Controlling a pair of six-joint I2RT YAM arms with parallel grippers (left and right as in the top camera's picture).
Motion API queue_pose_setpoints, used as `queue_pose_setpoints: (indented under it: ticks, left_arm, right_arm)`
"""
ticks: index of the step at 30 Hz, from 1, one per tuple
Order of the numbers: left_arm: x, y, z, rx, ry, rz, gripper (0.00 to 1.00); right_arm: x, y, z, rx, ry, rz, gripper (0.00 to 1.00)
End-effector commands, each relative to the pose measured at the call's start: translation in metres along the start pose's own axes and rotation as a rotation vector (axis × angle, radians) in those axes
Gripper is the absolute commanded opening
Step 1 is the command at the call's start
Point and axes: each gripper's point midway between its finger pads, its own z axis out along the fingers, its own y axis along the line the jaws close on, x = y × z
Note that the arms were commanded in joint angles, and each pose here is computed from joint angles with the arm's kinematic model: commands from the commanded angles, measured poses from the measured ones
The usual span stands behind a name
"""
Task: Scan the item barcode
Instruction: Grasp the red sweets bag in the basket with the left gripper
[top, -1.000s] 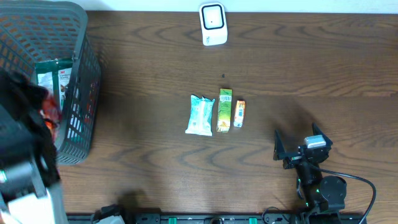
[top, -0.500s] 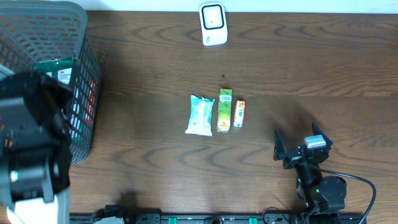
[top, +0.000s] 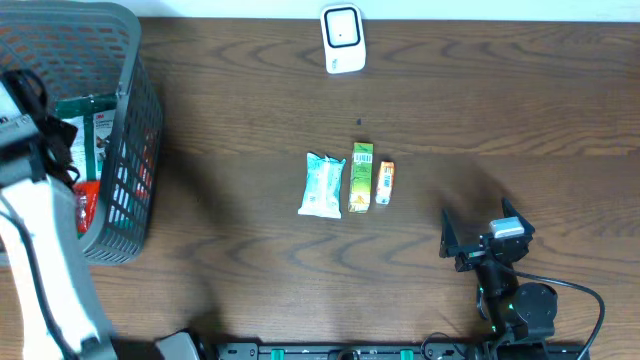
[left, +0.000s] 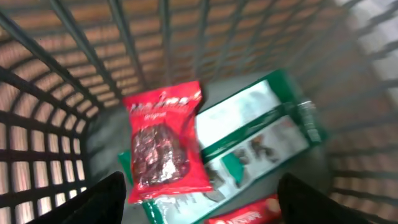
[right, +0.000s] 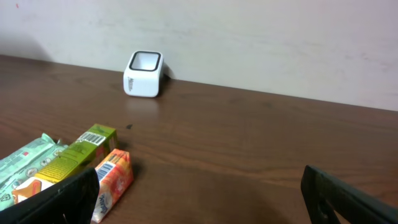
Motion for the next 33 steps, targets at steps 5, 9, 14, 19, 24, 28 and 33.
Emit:
queue_pose_setpoints:
  ticks: [5, 9, 14, 19, 24, 28, 33]
  left_arm:
    - [0.035, 0.011, 0.070, -0.092, 0.203, 0.003, 0.79]
    - [0.055, 0.011, 0.098, -0.118, 0.274, 0.086, 0.79]
    - [0.081, 0.006, 0.123, -0.097, 0.373, 0.187, 0.76]
    - [0.102, 0.014, 0.143, -0.146, 0.437, 0.209, 0.76]
    - [0.117, 0.019, 0.158, -0.175, 0.478, 0.223, 0.77]
    - [0.122, 0.022, 0.162, -0.187, 0.495, 0.229, 0.75]
    - [0.117, 0.020, 0.154, -0.177, 0.484, 0.224, 0.21]
  right_arm:
    - [0.000, -0.002, 0.000, 0.009, 0.000, 0.013, 0.99]
    - [0.000, -0.002, 0.000, 0.009, 0.000, 0.013, 0.99]
    - [0.000, -0.002, 0.000, 0.009, 0.000, 0.013, 0.99]
    - [0.000, -0.002, 0.000, 0.009, 0.000, 0.013, 0.99]
    - [0.000, -0.002, 0.000, 0.009, 0.000, 0.013, 0.99]
    - [0.000, -0.002, 0.000, 0.009, 0.000, 0.013, 0.99]
    - [0.000, -0.002, 0.000, 0.009, 0.000, 0.013, 0.99]
